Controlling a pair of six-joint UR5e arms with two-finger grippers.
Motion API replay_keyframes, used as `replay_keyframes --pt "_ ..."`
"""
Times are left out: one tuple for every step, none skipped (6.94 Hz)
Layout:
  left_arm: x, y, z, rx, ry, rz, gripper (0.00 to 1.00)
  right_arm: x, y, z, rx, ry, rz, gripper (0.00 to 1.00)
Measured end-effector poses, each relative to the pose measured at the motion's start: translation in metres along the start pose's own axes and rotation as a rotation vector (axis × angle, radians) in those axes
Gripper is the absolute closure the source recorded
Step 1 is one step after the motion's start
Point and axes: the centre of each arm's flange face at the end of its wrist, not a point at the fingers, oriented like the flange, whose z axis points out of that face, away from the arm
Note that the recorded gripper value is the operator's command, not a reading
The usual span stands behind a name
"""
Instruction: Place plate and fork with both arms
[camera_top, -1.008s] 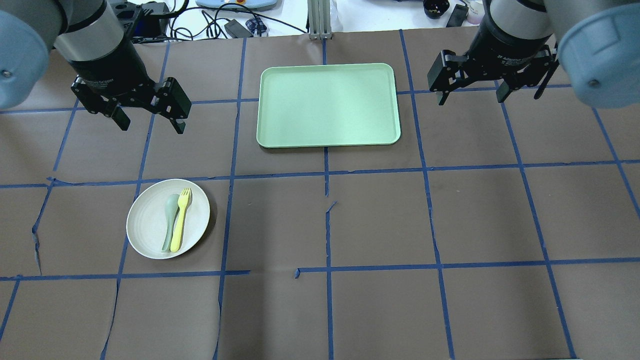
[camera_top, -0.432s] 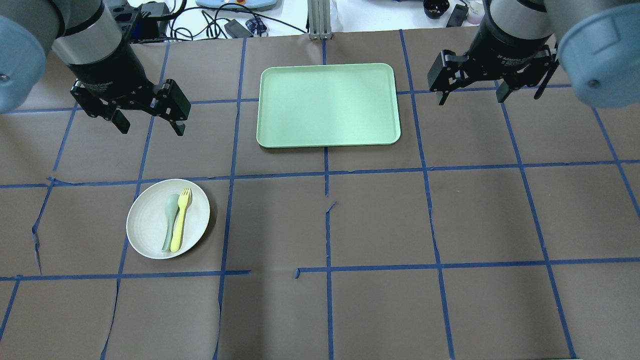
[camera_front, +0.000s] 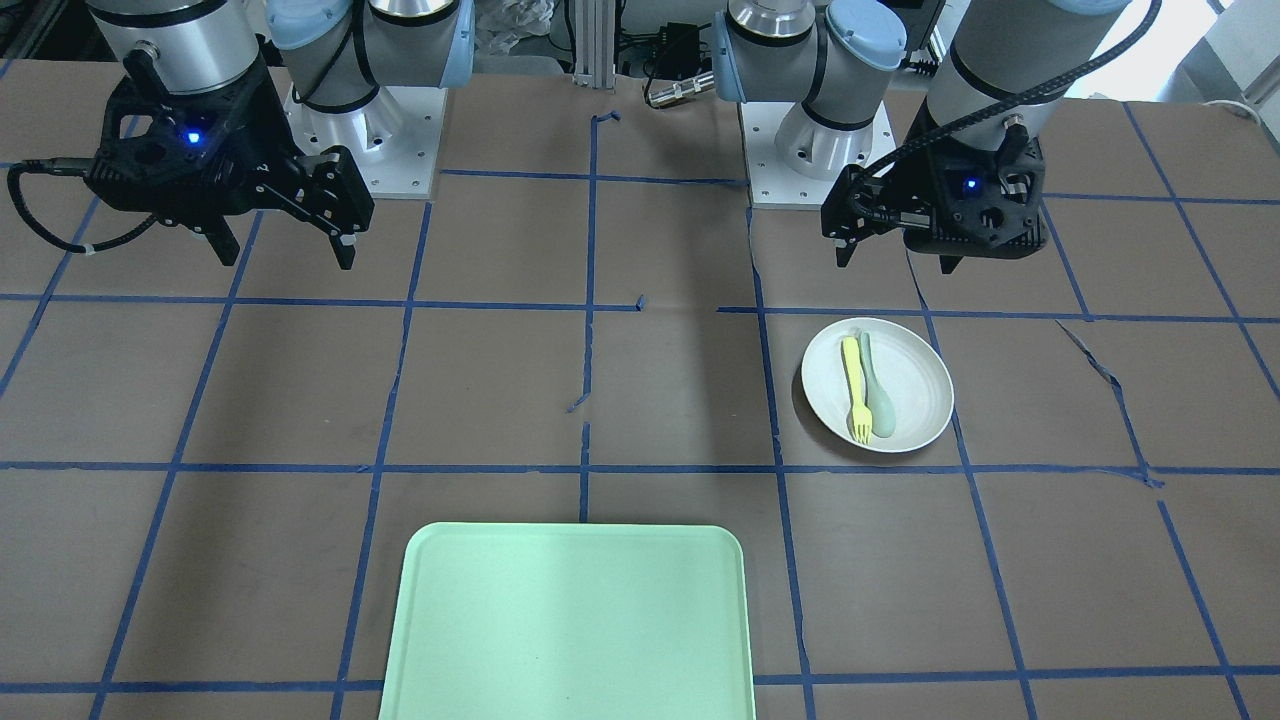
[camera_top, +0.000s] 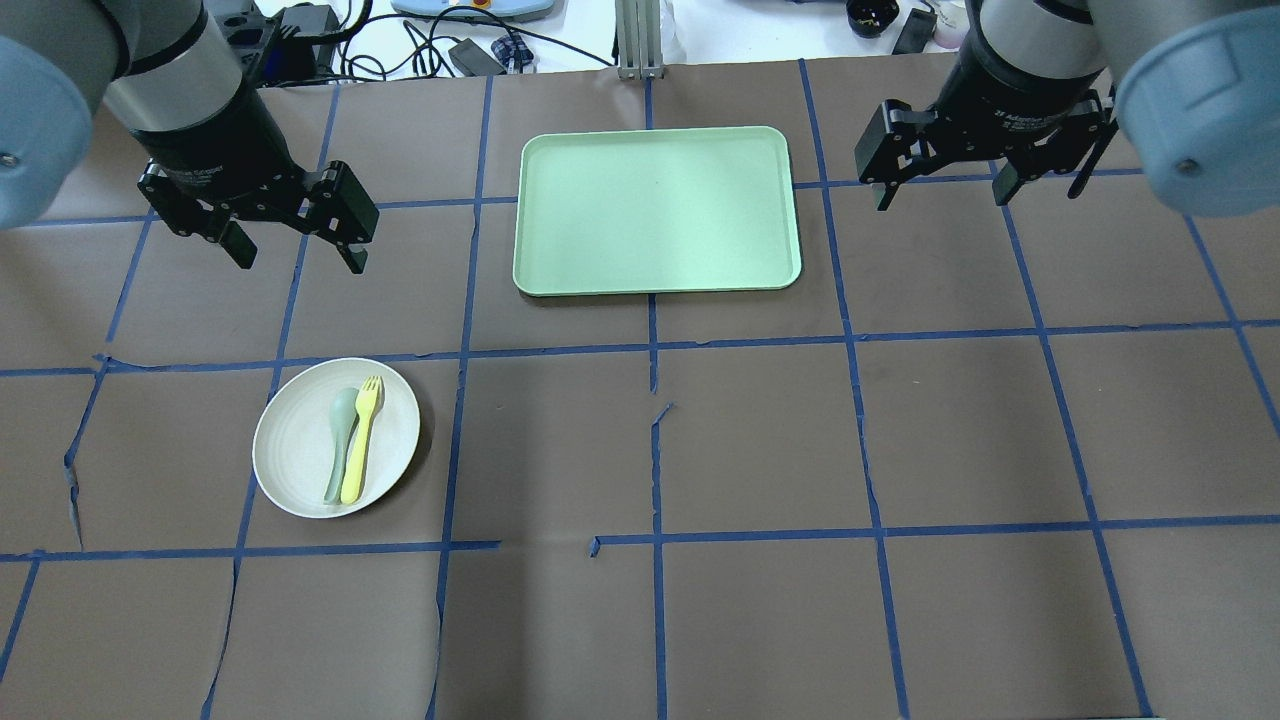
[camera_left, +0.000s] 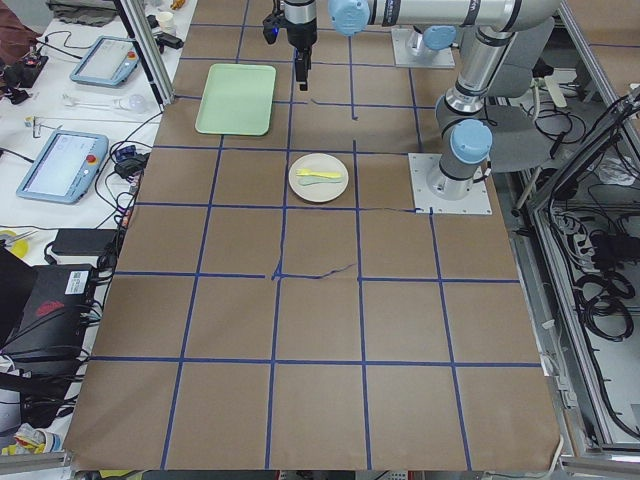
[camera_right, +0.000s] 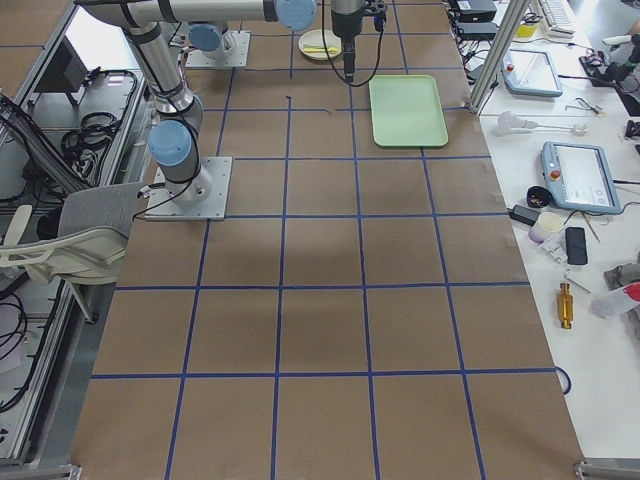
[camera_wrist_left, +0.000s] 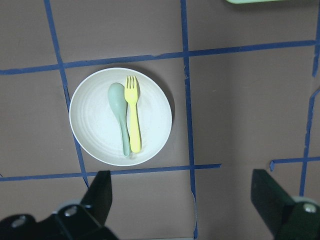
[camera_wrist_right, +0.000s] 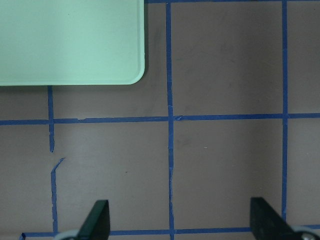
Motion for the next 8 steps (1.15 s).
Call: replay_keyframes --pt "0.0 0.0 0.0 -0.001 -0.001 0.002 0.0 0.0 0.0 0.0 0.0 0.0 0.0 0.0" --pt "-0.001 0.0 0.002 -0.002 0.0 0.005 0.0 0.0 0.0 0.0 0.0 0.0 -0.001 0.0" --pt "-0.001 0.001 0.005 -0.008 0.0 0.006 0.0 0.0 0.0 0.0 0.0 0.0 0.0 0.0" --pt "-0.001 0.002 0.009 -0.011 0.0 0.007 0.0 0.0 0.0 0.0 0.0 0.0 0.0 0.0" --pt "-0.002 0.002 0.01 -0.007 -0.001 0.007 0.0 0.0 0.0 0.0 0.0 0.0 0.0 0.0" --pt "-0.003 0.002 0.01 -0.005 -0.002 0.006 0.0 0.0 0.0 0.0 0.0 0.0 0.0 0.0" --pt "-0.006 0.001 0.011 -0.006 -0.002 0.001 0.0 0.0 0.0 0.001 -0.001 0.0 -0.001 0.0" --pt "-0.016 0.0 0.014 -0.012 0.001 -0.019 0.0 0.0 0.0 0.001 -0.001 0.0 0.0 0.0"
